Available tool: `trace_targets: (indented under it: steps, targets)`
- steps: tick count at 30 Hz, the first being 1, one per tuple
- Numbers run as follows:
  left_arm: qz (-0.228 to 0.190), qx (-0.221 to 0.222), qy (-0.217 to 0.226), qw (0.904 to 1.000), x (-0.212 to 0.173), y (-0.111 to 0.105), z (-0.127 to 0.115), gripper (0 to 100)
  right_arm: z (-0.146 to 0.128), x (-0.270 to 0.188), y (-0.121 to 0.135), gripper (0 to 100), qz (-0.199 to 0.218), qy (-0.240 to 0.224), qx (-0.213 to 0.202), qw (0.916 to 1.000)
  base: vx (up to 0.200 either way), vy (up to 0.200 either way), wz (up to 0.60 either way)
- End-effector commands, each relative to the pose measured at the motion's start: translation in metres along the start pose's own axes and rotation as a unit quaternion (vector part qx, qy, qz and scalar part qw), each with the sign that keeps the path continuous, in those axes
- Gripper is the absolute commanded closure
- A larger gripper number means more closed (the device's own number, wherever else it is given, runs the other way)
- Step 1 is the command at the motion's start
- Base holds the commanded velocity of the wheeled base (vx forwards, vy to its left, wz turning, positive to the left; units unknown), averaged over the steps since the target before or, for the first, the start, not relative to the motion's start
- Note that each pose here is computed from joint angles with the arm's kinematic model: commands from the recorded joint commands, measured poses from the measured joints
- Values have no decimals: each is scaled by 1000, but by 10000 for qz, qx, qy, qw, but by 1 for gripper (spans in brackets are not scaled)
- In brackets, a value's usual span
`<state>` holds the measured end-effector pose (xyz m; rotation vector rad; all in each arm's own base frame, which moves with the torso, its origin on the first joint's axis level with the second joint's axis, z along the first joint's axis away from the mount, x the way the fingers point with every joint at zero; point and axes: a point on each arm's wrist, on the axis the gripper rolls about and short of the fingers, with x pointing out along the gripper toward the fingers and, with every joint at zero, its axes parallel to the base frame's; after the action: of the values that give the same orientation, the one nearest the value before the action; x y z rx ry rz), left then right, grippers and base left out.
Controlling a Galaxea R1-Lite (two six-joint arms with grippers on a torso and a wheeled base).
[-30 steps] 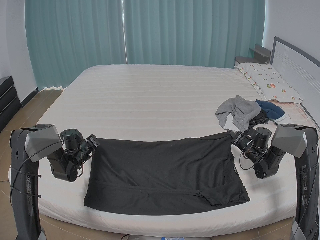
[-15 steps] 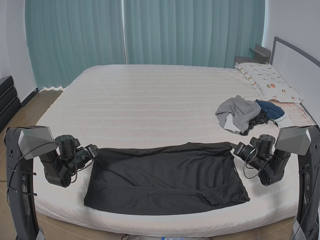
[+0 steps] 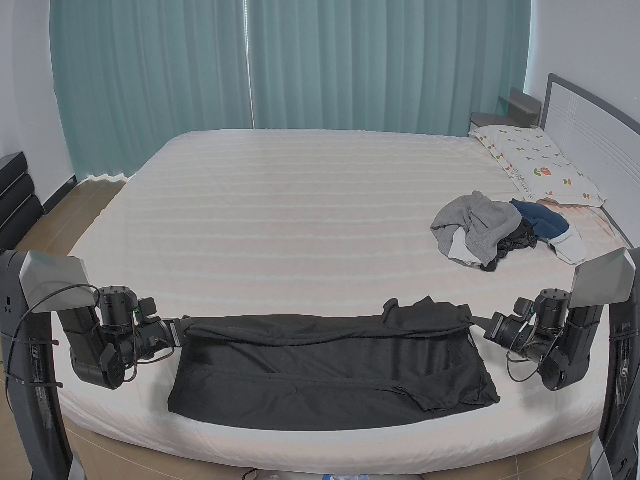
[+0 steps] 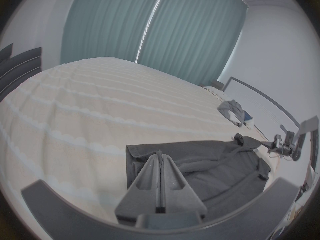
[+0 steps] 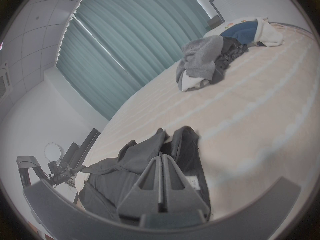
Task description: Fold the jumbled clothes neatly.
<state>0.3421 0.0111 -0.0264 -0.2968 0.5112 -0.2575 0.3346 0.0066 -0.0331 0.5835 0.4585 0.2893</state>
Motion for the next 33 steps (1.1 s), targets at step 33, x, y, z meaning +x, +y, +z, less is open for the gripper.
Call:
trace_targets:
  steps: [33]
  targets:
    - [-21,1105,876,9900,-28,18,-36,100,-37,-46,-21,100,-138,1039,-396,9937,0,0,0]
